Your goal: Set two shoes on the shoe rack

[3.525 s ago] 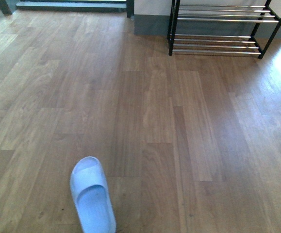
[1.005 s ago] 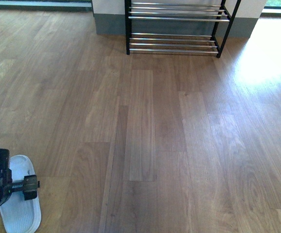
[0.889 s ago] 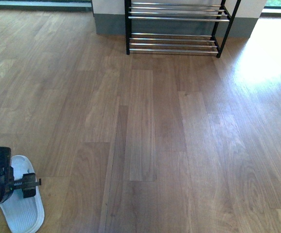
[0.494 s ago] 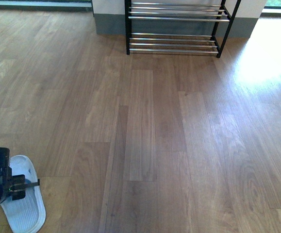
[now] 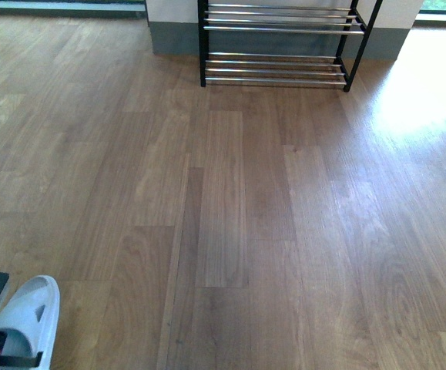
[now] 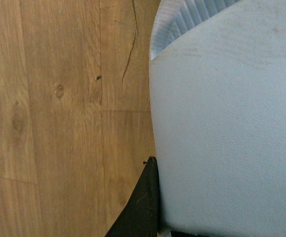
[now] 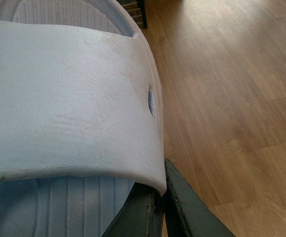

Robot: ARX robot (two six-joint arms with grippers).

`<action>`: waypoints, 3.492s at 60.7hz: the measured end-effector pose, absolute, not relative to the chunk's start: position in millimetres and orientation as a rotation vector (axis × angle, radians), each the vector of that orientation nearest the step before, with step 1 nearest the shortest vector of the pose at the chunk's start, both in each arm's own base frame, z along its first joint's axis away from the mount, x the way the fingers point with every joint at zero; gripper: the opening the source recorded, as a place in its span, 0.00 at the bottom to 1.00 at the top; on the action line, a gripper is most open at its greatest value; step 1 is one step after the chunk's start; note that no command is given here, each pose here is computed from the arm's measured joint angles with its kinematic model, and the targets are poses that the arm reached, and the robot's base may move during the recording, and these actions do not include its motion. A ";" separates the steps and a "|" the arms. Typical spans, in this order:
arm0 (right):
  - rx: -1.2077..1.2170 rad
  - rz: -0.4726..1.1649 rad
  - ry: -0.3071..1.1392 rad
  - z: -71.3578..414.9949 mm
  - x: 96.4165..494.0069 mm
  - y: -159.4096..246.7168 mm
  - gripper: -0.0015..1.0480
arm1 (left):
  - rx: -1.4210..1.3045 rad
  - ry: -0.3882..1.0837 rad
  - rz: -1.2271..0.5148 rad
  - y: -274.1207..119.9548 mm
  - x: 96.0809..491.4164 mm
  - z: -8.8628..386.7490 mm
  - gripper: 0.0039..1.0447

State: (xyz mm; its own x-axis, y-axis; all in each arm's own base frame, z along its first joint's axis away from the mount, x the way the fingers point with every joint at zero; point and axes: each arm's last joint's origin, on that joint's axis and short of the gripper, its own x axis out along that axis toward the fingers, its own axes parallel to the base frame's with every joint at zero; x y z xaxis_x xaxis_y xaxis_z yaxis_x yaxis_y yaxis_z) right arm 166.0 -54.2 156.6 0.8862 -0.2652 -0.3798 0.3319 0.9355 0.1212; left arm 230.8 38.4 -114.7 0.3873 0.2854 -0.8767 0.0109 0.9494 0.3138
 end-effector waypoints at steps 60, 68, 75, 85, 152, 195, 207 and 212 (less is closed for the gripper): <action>0.185 -0.312 0.368 156.6 166.0 -54.2 0.02 | 0.675 0.484 0.163 23.1 114.1 257.2 0.02; 0.185 -0.312 0.368 156.6 166.0 -54.2 0.02 | 0.594 0.445 0.164 17.1 108.7 260.3 0.02; 0.185 -0.312 0.368 156.6 166.0 -54.2 0.02 | 0.570 0.446 0.175 17.1 108.7 260.2 0.02; 0.185 -0.312 0.368 156.6 166.0 -54.2 0.02 | 0.556 0.443 0.176 16.8 108.5 260.3 0.02; 0.186 -0.312 0.368 156.5 166.0 -54.2 0.02 | 0.552 0.444 0.175 16.7 108.6 260.3 0.02; 0.186 -0.308 0.369 156.3 166.0 -53.9 0.02 | 0.551 0.444 0.175 16.7 108.6 260.5 0.02; 0.186 -0.308 0.369 156.3 166.0 -53.8 0.02 | 0.551 0.443 0.175 16.7 108.6 260.5 0.02; 0.186 -0.308 0.369 156.3 166.0 -53.8 0.02 | 0.551 0.443 0.175 16.7 108.6 260.5 0.02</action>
State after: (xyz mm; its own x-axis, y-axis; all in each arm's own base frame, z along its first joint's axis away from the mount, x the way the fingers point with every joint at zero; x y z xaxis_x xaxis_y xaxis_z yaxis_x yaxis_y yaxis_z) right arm 166.0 -53.8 156.3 0.8871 -0.2608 -0.3808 0.3279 0.9367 0.1225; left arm 108.6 16.7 260.5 0.8913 0.2766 -0.3593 -0.0430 0.8403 0.5403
